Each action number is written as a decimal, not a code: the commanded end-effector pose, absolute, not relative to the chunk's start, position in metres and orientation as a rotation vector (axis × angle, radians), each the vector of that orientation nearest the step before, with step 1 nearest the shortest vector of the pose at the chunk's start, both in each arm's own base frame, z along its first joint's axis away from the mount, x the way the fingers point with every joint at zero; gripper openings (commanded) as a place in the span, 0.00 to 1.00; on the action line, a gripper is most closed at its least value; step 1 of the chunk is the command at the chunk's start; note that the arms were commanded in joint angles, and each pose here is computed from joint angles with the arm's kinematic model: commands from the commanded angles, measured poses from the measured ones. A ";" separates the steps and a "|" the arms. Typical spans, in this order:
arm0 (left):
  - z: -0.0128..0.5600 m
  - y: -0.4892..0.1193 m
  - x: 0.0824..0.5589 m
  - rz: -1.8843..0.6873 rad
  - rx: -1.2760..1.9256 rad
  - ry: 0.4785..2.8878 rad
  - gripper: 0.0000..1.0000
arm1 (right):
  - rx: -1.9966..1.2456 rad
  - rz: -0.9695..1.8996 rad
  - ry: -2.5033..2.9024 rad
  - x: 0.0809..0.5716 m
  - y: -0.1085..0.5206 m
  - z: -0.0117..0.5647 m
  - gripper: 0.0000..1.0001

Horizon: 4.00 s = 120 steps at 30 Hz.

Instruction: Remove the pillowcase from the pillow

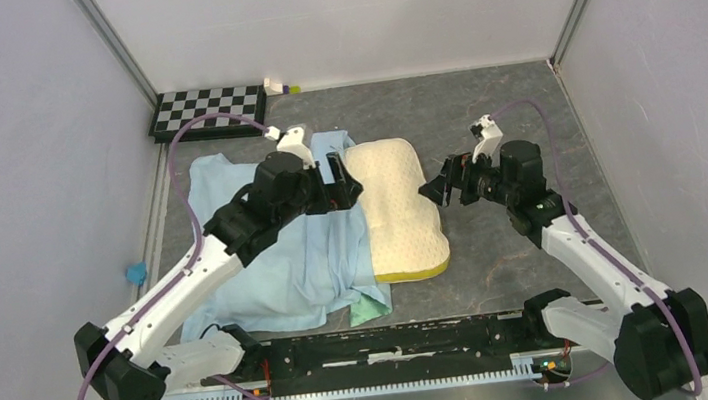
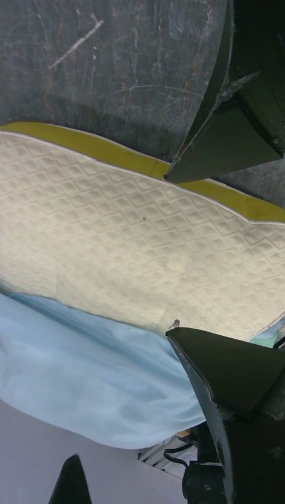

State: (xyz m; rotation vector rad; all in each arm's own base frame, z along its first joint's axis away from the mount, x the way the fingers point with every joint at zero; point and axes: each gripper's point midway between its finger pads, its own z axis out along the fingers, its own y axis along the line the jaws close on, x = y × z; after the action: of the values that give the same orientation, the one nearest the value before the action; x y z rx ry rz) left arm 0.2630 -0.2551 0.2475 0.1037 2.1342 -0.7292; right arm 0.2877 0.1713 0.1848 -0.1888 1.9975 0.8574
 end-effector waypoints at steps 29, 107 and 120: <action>0.188 -0.178 0.258 -0.495 -0.024 2.313 0.92 | -0.405 0.653 2.211 0.290 0.191 0.099 0.97; 0.228 -0.179 0.243 -0.689 -0.143 2.231 1.00 | -0.109 0.470 1.902 0.299 0.101 0.224 0.98; 0.212 -0.304 0.165 -0.798 0.226 2.341 1.00 | -0.376 0.613 2.044 0.250 0.173 0.176 0.97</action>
State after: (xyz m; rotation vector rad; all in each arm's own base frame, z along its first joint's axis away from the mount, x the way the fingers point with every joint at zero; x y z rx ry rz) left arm 0.1701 -0.2816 0.2208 0.2020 2.3151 -0.8178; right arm 0.2636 0.1590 0.1959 -0.3034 2.0080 0.5706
